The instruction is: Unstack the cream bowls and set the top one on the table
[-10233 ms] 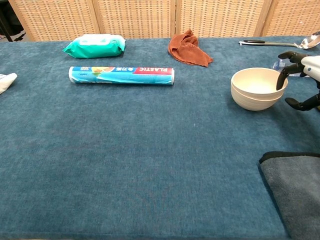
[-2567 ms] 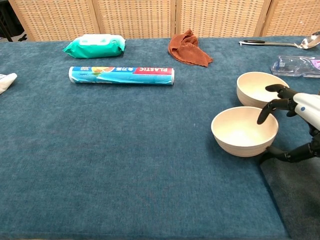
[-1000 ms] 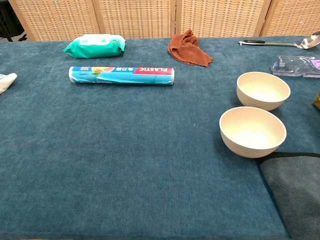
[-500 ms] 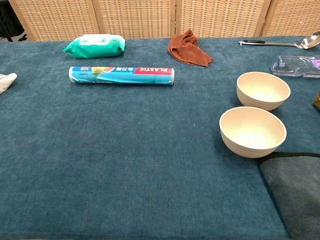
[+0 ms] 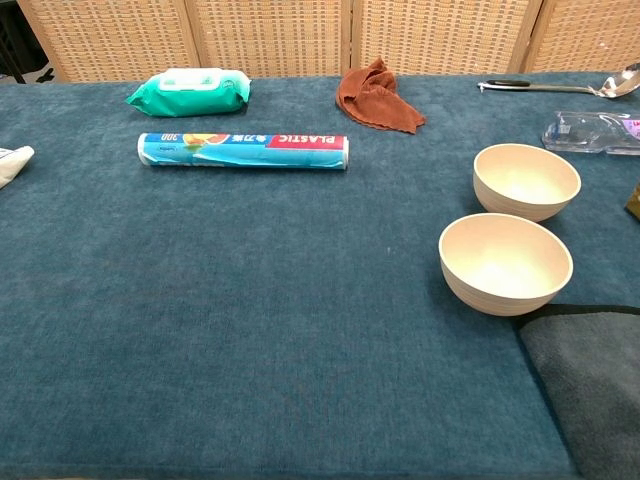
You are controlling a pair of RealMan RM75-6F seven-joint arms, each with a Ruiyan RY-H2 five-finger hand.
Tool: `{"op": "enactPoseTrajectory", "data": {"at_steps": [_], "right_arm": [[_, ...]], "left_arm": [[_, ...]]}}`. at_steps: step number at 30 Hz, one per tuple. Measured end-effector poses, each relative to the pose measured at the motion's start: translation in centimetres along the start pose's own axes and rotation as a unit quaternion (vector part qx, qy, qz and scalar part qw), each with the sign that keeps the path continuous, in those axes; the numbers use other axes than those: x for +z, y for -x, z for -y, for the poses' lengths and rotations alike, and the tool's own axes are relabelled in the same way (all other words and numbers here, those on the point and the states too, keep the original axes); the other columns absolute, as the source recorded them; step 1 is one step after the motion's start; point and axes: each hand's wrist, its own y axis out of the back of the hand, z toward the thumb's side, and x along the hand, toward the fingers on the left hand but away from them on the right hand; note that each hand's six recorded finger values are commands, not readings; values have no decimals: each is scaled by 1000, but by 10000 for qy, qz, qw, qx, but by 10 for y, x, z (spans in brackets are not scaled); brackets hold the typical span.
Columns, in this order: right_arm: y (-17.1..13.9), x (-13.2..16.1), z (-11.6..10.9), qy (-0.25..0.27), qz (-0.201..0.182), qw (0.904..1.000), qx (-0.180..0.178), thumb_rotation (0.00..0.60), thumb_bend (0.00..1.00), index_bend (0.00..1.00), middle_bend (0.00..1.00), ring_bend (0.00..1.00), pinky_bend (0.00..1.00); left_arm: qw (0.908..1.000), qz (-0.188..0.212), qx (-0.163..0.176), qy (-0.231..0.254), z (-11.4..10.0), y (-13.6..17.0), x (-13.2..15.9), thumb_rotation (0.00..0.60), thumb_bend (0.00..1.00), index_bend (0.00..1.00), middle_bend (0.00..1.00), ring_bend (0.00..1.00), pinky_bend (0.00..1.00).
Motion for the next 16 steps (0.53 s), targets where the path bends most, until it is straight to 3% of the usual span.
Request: {"op": "enactPoseTrajectory", "data": {"at_steps": [4, 16], "right_arm": [[1, -1, -12, 20, 11, 9998, -209, 600, 363, 495, 215, 133, 330], [0, -2, -8, -38, 30, 9999, -151, 600, 363, 495, 215, 132, 330]], "left_arm": [[10000, 4, 6, 20, -1, 1, 1, 600, 177, 264, 0, 0, 50], [9999, -22, 44, 156, -4, 1, 0, 600, 177, 264, 0, 0, 50]]}}
